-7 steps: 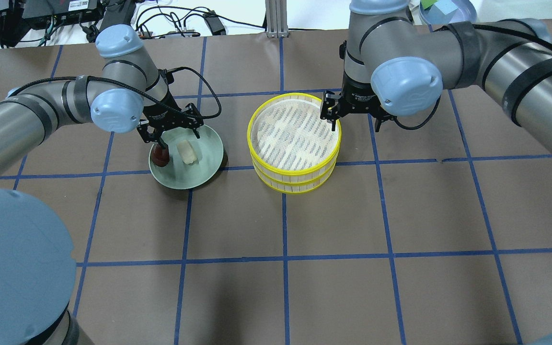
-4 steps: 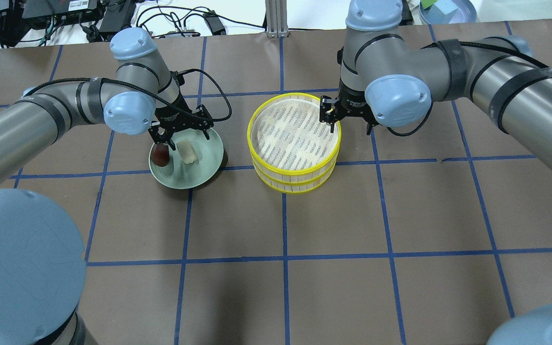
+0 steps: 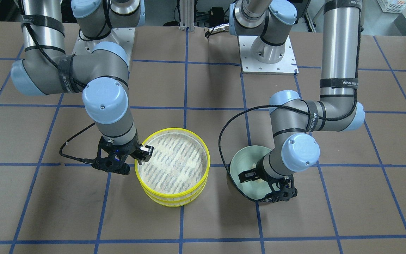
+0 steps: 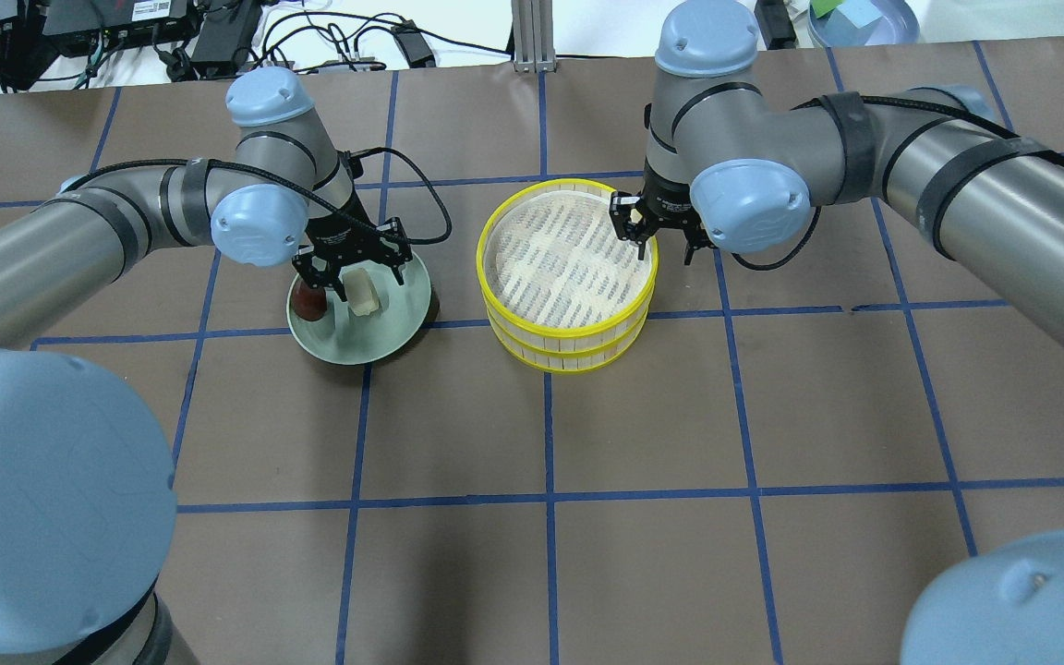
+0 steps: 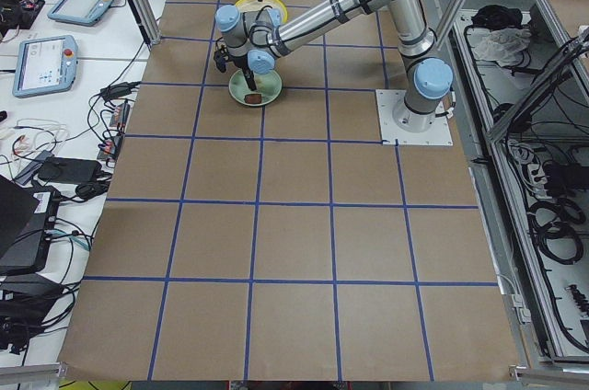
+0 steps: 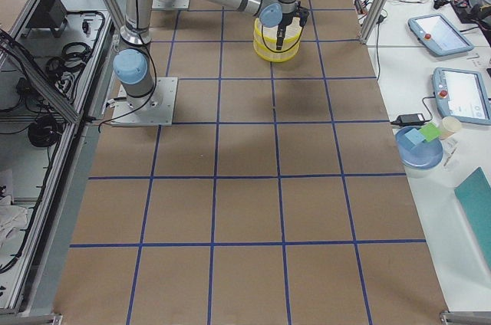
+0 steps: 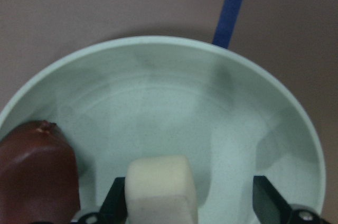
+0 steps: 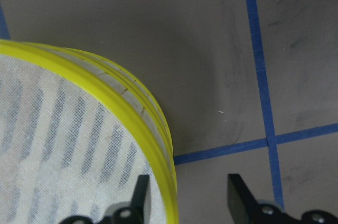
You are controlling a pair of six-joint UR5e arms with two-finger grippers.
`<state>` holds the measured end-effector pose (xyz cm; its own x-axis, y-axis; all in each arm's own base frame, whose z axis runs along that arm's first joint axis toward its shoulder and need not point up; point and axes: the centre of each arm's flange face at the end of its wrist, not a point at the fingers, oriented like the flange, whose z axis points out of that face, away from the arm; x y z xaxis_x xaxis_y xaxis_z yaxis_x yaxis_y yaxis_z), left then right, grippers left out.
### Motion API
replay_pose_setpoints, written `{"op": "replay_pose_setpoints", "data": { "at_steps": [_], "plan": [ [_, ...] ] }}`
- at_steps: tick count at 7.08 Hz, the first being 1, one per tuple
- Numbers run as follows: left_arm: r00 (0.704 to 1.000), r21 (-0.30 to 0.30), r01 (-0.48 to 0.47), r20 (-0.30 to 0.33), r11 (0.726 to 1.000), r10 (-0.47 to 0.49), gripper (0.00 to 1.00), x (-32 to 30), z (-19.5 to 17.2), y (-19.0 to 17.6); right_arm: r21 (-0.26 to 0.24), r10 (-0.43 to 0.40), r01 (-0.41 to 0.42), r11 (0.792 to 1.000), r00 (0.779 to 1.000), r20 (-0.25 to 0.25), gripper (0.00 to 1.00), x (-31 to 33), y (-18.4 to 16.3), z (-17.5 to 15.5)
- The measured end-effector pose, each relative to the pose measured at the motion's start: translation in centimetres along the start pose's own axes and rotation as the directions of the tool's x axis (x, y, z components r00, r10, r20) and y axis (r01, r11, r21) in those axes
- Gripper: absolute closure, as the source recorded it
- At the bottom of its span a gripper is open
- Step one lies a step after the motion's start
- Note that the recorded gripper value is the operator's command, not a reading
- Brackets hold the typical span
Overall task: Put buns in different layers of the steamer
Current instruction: 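Grasp the white bun with left gripper while right grips the top tier rim, then lift the top tier aside with right while left carries bun over lower tier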
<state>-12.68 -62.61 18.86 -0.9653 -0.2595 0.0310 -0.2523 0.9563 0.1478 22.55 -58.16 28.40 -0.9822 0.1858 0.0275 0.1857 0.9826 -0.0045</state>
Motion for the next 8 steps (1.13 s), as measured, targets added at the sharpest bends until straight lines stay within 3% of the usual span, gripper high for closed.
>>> {"op": "replay_pose_setpoints", "data": {
  "at_steps": [1, 4, 6, 8],
  "plan": [
    [1.000, 0.016, -0.005, 0.019, 1.000, 0.004, 1.00, -0.2, -0.6, 0.0, -0.002, 0.000, 0.000, 1.000, 1.000, 0.000, 1.00, 0.0, 0.0, 0.0],
    [0.995, 0.080, -0.046, 0.093, 0.996, 0.038, 1.00, -0.9, -3.3, -0.1, -0.003, -0.010, 0.010, 1.000, 1.000, -0.001, 1.00, 0.0, 0.4, -0.9],
    [0.995, 0.126, -0.049, 0.087, 0.991, 0.038, 1.00, -0.7, -6.1, 0.5, 0.001, -0.031, 0.031, 1.000, 1.000, 0.000, 1.00, 0.9, 1.9, -5.2],
    [0.999, 0.186, -0.019, 0.030, 0.982, 0.013, 1.00, 1.4, -10.0, 1.7, 0.000, -0.090, 0.090, 0.996, 0.996, -0.011, 1.00, 4.4, 5.0, -12.4]
  ]
}}
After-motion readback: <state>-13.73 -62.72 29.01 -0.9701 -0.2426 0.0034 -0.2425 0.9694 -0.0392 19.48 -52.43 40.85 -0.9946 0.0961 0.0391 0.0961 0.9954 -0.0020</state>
